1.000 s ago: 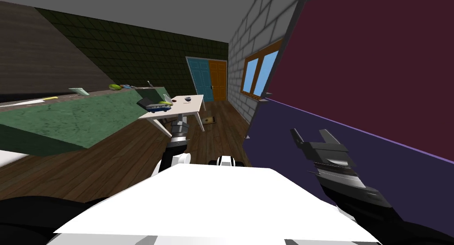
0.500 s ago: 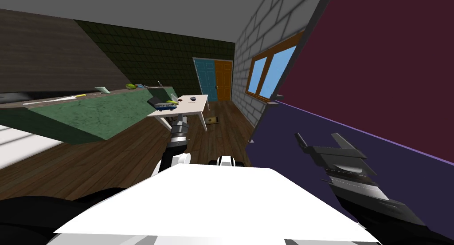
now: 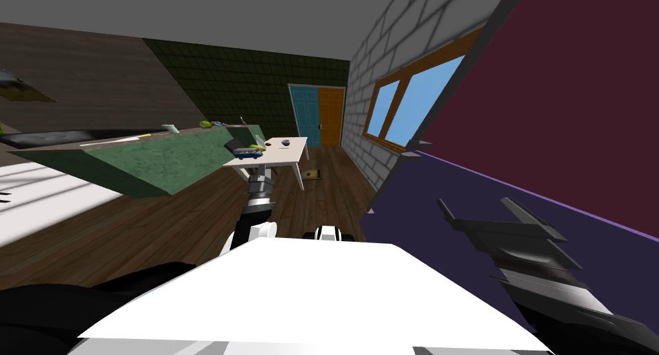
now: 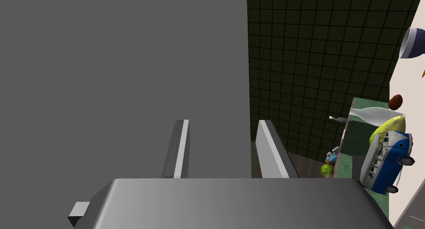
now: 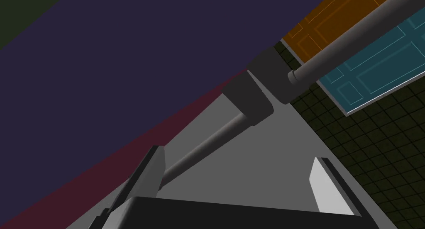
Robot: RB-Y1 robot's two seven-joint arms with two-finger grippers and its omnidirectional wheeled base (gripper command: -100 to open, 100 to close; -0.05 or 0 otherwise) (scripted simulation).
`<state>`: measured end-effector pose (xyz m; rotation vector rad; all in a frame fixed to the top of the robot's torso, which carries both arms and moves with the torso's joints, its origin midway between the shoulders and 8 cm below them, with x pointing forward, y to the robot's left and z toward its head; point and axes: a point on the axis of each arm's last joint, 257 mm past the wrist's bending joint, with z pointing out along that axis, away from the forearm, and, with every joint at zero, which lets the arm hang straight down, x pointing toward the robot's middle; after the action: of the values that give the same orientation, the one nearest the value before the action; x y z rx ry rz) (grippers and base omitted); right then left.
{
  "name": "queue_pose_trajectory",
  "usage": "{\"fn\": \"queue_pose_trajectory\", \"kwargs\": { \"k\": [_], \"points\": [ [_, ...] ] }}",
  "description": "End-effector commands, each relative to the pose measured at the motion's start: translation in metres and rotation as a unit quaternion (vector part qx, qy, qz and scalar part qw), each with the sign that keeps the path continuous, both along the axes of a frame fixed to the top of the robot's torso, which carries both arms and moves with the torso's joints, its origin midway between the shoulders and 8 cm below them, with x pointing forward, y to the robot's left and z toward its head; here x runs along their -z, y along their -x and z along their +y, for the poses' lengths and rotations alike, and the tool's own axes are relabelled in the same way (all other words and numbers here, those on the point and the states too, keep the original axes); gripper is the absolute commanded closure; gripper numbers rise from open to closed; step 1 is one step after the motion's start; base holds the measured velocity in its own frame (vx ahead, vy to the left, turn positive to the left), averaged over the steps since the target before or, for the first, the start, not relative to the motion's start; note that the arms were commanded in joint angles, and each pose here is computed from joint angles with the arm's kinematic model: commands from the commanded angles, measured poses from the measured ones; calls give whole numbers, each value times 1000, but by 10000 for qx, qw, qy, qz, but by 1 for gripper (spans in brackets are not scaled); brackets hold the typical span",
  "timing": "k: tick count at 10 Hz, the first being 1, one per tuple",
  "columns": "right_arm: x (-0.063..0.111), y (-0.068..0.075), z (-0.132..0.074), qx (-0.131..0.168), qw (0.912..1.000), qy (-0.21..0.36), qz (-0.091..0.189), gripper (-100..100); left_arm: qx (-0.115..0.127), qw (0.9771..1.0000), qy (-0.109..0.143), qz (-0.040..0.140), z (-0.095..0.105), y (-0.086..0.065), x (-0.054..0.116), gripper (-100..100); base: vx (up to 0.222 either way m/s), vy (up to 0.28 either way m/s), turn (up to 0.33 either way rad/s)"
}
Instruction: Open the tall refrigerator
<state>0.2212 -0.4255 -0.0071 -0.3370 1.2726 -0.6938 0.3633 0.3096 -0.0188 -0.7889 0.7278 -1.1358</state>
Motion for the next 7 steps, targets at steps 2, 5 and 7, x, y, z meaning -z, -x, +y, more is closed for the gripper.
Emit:
{"fn": "queue_pose_trajectory", "kwargs": {
  "k": [2, 5, 7],
  "points": [
    [3, 14, -17, 433, 9946, 845, 415, -100, 0, 10000, 0, 0, 0, 0, 0, 0, 70, -8, 113],
    [4, 20, -24, 615, 9880, 1279, 614, -100, 0, 10000, 0, 0, 0, 0, 0, 0, 68, -10, 114],
    [4, 26, -30, 761, 9801, 1652, 798, -100, 0, 10000, 0, 0, 0, 0, 0, 0, 60, -5, 120]
  ]
}}
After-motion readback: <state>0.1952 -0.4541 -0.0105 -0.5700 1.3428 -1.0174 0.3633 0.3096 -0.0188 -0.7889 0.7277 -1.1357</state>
